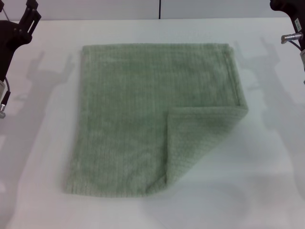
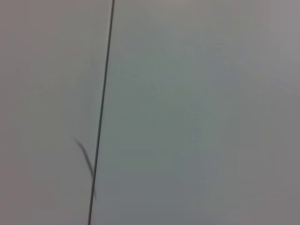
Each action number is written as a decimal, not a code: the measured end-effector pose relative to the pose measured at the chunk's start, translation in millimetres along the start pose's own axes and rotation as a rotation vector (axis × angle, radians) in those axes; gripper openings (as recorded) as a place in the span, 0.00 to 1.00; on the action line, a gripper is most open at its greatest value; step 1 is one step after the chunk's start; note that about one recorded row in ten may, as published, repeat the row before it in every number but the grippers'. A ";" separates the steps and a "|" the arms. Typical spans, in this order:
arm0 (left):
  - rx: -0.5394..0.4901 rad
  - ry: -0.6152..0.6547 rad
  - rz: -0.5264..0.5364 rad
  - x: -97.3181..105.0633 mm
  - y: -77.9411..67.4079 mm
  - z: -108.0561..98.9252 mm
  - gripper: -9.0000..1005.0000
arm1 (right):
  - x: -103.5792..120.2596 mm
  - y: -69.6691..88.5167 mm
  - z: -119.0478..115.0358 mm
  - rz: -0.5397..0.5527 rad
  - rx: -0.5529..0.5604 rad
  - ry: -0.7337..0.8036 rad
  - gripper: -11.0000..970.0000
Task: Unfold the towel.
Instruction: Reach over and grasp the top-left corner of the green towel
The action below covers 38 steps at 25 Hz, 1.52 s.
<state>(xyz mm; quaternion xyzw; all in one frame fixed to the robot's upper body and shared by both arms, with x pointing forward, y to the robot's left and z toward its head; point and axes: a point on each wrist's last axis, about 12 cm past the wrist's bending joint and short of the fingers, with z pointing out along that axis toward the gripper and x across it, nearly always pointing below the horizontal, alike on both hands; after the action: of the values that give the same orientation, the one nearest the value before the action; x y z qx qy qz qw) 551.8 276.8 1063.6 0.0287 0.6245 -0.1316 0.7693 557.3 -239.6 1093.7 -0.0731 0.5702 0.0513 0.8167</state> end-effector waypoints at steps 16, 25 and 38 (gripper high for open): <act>0.001 0.003 -0.015 0.5 -0.9 0.6 0.81 | 0.5 -4.1 -1.1 0.016 0.013 0.001 0.78; 0.026 0.001 -0.014 -0.5 -5.1 4.7 0.80 | -0.8 -2.6 0.0 0.017 0.008 -0.010 0.78; 0.113 0.142 -0.012 14.2 -24.1 20.0 0.62 | 0.7 -3.3 1.7 0.014 0.005 0.006 0.78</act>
<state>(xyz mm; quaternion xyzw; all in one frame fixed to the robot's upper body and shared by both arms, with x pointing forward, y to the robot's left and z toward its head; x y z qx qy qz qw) 567.8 247.1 1057.1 0.0775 0.6692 -0.1688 0.7195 559.6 -242.6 1093.8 -0.0671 0.5733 0.0555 0.8147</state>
